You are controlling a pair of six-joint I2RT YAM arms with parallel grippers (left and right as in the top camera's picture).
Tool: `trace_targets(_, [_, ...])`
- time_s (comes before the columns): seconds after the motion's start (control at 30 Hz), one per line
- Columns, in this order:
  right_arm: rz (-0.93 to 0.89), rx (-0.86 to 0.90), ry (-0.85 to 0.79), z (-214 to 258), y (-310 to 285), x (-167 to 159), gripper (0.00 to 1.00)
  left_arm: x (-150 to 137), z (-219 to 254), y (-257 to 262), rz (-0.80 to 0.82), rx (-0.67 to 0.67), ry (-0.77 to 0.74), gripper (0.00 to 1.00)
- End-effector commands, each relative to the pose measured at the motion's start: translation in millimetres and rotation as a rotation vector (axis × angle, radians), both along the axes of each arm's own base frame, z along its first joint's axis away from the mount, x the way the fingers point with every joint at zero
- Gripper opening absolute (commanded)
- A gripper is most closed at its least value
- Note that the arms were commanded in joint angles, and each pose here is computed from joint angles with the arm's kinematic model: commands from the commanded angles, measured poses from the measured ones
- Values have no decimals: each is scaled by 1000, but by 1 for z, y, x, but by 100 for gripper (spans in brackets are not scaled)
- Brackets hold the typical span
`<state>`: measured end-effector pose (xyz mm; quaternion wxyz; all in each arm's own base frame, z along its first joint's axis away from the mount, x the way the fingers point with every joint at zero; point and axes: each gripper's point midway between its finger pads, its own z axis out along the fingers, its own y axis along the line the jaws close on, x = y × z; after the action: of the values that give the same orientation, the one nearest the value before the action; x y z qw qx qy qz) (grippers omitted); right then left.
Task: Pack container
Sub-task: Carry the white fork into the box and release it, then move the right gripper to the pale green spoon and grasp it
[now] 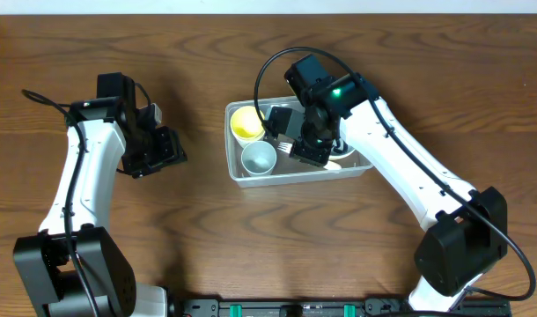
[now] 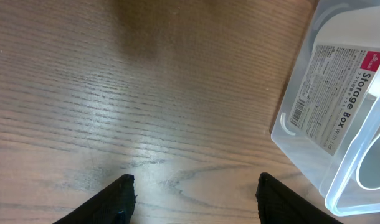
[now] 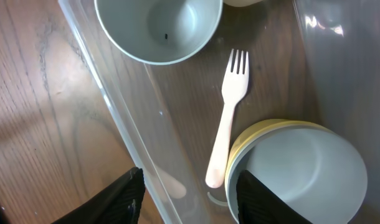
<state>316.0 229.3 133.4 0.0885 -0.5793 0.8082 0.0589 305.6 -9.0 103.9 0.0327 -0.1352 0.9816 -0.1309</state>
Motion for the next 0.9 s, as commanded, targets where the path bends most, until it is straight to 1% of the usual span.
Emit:
trace_targets(0.0, [-86,-1,-6,5,0,0,50,2,3,-1,-12,-9,-12,63])
trace_targets(0.1, [-242,-18,-72,19,-16,14,50,2,3,-1,-12,-9,-12,63])
trace_targets(0.2, [-447,5,-191,51,-43,34,50,2,3,-1,-12,-9,-11,63])
trace_targets(0.27, [-583,63,-275,81,-64,44,50,2,3,-1,-12,-9,-11,63])
trace_targets(0.37, [-811,220,-397,137,-107,57,52,2,3,-1,-12,-10,-11,63])
trace_targets(0.43, [-923,289,-444,162,-138,58,57,2,3,-1,-12,-10,-11,63])
trace_targets(0.5, [-1000,336,-454,176,-171,55,58,2,3,-1,-12,-10,-11,63])
trace_targets(0.57, [-1039,340,-431,176,-199,49,61,2,3,-1,-12,-9,-12,63])
trace_targets(0.67, [-1023,295,-357,157,-229,38,61,2,3,-1,-12,-9,-12,63])
trace_targets(0.77, [-954,235,-258,123,-244,30,62,2,3,-1,-12,-9,-12,63])
trace_targets(0.87, [-872,166,-166,82,-246,22,63,2,3,-1,-12,-9,-12,63])
